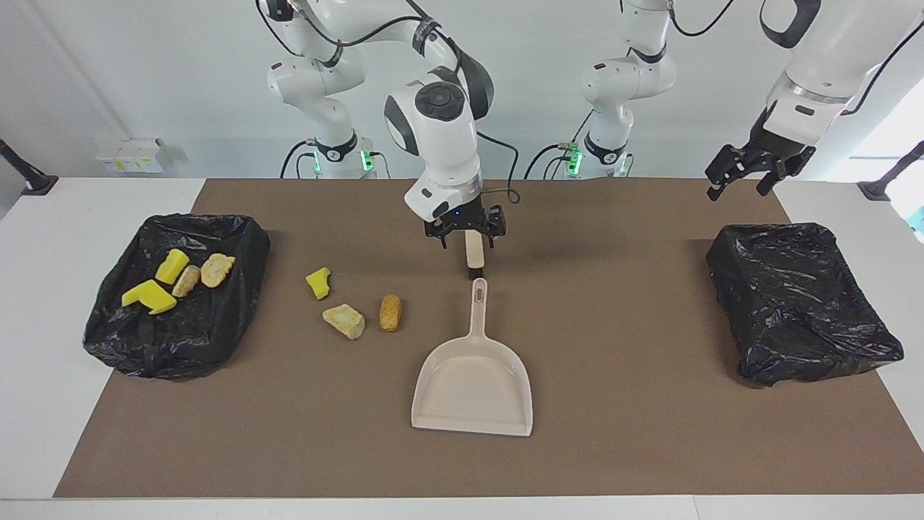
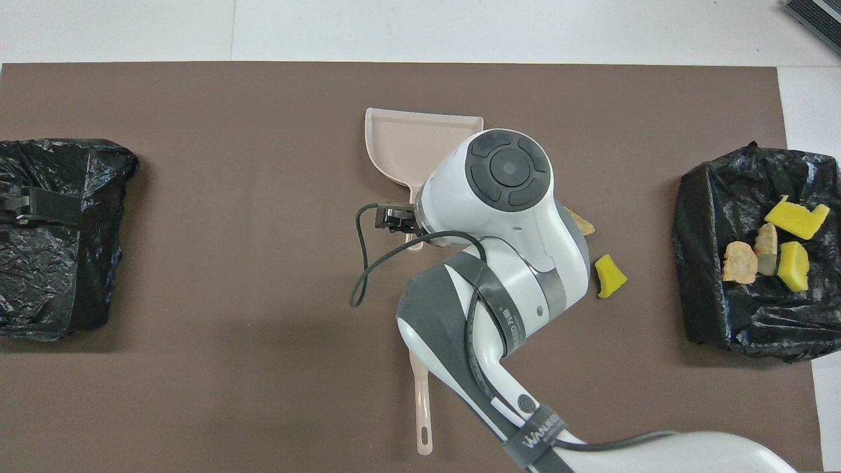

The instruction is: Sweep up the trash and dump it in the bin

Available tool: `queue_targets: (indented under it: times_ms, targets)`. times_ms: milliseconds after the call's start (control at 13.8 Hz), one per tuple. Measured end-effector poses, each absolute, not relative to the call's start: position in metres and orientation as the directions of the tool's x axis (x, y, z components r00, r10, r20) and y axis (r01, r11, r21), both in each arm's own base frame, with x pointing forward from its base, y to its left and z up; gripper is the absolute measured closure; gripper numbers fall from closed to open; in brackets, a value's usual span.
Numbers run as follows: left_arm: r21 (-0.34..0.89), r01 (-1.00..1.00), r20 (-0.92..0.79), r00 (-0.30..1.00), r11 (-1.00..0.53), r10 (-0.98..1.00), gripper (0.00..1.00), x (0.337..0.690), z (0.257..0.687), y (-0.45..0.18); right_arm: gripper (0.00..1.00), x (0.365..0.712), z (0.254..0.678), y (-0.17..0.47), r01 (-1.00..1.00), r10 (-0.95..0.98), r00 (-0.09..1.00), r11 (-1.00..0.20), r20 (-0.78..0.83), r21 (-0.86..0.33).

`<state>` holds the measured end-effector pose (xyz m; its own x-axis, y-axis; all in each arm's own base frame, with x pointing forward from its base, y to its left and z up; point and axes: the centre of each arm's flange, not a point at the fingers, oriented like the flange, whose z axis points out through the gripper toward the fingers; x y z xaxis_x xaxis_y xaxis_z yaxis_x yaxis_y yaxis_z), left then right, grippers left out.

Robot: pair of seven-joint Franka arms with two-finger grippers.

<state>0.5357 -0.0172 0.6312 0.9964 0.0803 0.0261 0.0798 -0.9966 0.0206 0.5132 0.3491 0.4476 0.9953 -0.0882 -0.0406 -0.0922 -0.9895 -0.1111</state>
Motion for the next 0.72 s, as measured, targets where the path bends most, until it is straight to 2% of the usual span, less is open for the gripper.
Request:
queue_targets:
  times_ms: [724]
  targets:
    - [0.012,0.055,0.029,0.998,-0.998,0.055,0.00,0.535,0.632,-0.029,0.00,0.409,0.404,0.340,-0.066,-0.063,0.995,-0.997,-0.076,-0.042]
